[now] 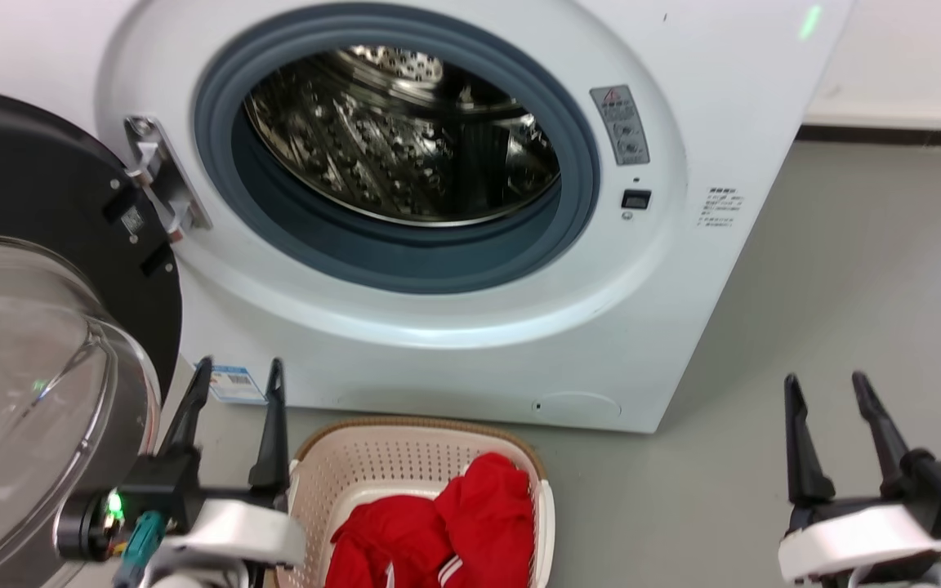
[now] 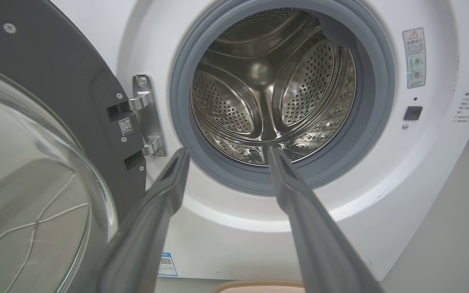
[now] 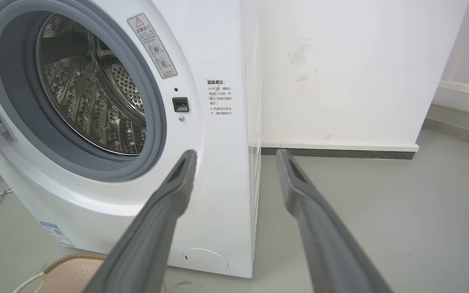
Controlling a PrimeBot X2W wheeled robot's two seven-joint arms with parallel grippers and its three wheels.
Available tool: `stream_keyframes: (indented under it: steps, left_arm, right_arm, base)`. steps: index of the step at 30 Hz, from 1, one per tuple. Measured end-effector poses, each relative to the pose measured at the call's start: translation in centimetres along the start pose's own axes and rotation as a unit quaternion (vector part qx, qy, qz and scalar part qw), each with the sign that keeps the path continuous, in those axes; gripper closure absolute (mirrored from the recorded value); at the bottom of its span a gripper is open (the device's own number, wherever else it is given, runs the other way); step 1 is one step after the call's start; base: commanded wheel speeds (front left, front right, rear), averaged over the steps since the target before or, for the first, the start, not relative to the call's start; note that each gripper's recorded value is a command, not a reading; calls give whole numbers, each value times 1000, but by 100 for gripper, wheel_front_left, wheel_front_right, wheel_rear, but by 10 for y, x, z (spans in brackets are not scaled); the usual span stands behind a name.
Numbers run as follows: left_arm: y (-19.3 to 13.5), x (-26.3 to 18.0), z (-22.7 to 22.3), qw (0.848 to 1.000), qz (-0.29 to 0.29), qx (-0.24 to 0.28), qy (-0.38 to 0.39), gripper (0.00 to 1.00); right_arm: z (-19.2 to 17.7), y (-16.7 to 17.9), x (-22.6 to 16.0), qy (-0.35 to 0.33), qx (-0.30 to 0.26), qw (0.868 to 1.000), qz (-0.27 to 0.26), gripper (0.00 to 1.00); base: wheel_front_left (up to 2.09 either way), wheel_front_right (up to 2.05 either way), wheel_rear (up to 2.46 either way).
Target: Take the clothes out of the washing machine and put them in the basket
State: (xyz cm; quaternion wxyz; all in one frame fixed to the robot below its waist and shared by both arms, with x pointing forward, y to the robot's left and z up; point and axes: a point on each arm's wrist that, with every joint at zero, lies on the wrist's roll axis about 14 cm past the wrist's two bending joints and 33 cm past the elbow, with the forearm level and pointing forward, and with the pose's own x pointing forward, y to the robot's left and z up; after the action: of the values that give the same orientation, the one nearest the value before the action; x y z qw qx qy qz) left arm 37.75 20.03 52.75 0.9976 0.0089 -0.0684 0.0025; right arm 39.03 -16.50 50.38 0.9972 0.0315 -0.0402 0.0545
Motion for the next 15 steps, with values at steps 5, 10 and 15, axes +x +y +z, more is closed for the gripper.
stream_keyframes:
  steps: [5, 10, 15]
  left_arm:
    - [7, -25, 4, 1000, 24, -3, -4, 0]
    - [6, -39, 11, 1000, 22, 3, -14, 0]
    - [5, -43, 11, 1000, 20, 9, -14, 0]
  right_arm:
    - [3, -1, -20, 0, 0, 1000, -3, 0]
    - [5, -8, -35, -1, 2, 1000, -16, 0]
    - [6, -9, -38, -4, 6, 1000, -20, 0]
  base:
    - [0, 0, 0]
    - [0, 0, 0]
    - [0, 0, 0]
